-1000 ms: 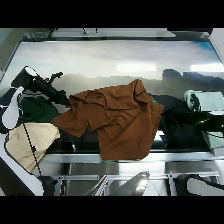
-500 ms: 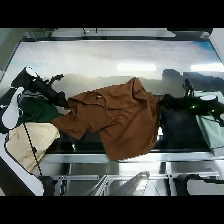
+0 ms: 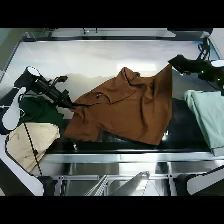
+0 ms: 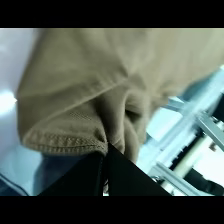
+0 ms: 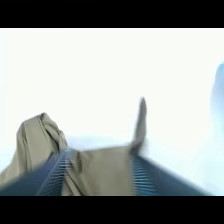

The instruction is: Fold the shirts.

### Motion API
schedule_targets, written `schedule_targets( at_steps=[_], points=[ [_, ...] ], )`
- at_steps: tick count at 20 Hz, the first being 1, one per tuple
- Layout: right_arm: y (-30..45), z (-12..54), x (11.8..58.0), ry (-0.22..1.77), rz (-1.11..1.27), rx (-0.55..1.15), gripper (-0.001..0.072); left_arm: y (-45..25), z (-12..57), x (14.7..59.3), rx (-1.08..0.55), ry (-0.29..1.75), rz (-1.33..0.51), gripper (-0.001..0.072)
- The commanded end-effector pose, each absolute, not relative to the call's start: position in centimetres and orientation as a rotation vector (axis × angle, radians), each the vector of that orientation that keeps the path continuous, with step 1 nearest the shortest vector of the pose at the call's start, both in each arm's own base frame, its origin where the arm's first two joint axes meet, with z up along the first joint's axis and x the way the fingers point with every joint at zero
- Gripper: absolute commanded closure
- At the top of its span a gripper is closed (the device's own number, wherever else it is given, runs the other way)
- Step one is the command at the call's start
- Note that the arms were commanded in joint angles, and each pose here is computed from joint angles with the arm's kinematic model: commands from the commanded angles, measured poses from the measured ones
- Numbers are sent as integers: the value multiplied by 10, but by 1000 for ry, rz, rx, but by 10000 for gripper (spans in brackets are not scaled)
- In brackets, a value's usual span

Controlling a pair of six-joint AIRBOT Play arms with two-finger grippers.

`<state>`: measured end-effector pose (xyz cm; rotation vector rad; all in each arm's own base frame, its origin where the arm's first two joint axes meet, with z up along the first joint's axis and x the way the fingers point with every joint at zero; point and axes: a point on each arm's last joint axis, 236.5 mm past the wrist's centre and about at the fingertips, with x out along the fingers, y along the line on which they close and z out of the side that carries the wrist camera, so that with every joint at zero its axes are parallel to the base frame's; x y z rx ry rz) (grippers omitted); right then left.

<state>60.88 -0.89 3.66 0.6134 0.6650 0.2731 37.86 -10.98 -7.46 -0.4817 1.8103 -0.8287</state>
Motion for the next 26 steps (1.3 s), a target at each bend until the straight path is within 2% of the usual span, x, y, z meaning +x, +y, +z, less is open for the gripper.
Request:
schedule_targets(
  at_steps=[1, 2, 3, 8, 12, 16, 19, 20, 21, 22, 24, 26],
  points=[
    [-12, 53, 603, 695, 350, 635, 375, -127, -66, 359, -508, 1804, -877, 684],
    [-16, 56, 588, 736, 392, 649, 654, -125, -67, 355, -516, 1795, -866, 684],
    [-20, 58, 571, 786, 419, 696, 689, -123, -66, 351, -527, 1786, -855, 685],
    [-10, 48, 465, 1096, 610, 880, 690, -104, -68, 335, -615, 1762, -764, 684],
    [11, 30, 387, 1069, 570, 1035, 688, -96, -63, 316, -635, 1742, -763, 684],
    [66, -17, 290, 1104, 535, 1029, 680, -83, -55, 319, -633, 1633, -690, 684],
    [77, -54, 262, 1155, 432, 1070, 680, -75, -46, 313, -647, 1596, -655, 684],
    [76, -62, 258, 1175, 413, 1065, 660, -72, -44, 312, -652, 1587, -648, 684],
    [76, -64, 256, 1189, 416, 1067, 443, -69, -41, 312, -653, 1574, -639, 684],
    [75, -61, 257, 1186, 424, 1084, 295, -66, -38, 315, -652, 1557, -630, 684],
    [74, -53, 256, 1184, 440, 1114, 325, -61, -34, 318, -650, 1530, -612, 684],
    [63, -55, 254, 1185, 385, 1138, 325, -60, -34, 319, -649, 1525, -608, 684]
  ],
)
